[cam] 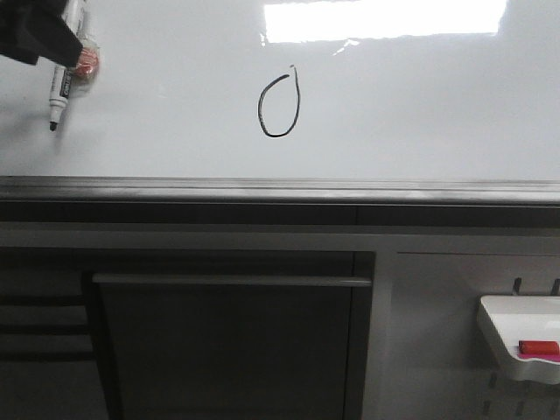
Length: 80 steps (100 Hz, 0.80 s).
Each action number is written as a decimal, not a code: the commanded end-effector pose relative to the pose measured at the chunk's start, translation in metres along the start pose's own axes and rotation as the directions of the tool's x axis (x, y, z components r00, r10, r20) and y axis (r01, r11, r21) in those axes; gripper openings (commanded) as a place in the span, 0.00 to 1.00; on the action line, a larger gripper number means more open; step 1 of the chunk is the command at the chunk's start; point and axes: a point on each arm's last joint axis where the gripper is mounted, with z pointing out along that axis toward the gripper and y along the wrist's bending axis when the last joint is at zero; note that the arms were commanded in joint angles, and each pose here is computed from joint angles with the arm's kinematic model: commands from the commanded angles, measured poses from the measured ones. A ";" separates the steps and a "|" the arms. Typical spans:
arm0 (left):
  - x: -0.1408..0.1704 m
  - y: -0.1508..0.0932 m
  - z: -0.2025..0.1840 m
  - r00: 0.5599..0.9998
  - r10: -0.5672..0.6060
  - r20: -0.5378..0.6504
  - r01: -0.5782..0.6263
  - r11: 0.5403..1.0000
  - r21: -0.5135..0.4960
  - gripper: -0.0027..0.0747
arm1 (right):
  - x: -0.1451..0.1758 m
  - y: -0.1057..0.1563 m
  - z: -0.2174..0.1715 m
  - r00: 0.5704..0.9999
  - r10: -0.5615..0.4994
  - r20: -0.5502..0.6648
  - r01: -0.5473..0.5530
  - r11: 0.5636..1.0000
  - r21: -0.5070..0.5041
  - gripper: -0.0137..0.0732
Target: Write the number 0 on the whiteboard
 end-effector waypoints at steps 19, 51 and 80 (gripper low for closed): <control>-0.012 -0.015 -0.097 0.997 0.050 0.053 -0.053 0.996 0.073 0.41 | 0.031 -0.004 -0.006 0.978 0.151 0.144 -0.185 0.945 0.269 0.53; 0.037 -0.025 -0.160 0.982 0.021 0.189 -0.034 0.997 0.066 0.41 | 0.084 0.008 0.025 0.835 0.428 0.346 -0.511 0.837 0.196 0.53; 0.074 -0.025 -0.158 0.968 0.007 0.251 -0.016 0.999 0.034 0.41 | 0.111 0.011 0.046 0.818 0.476 0.322 -0.548 0.815 0.187 0.51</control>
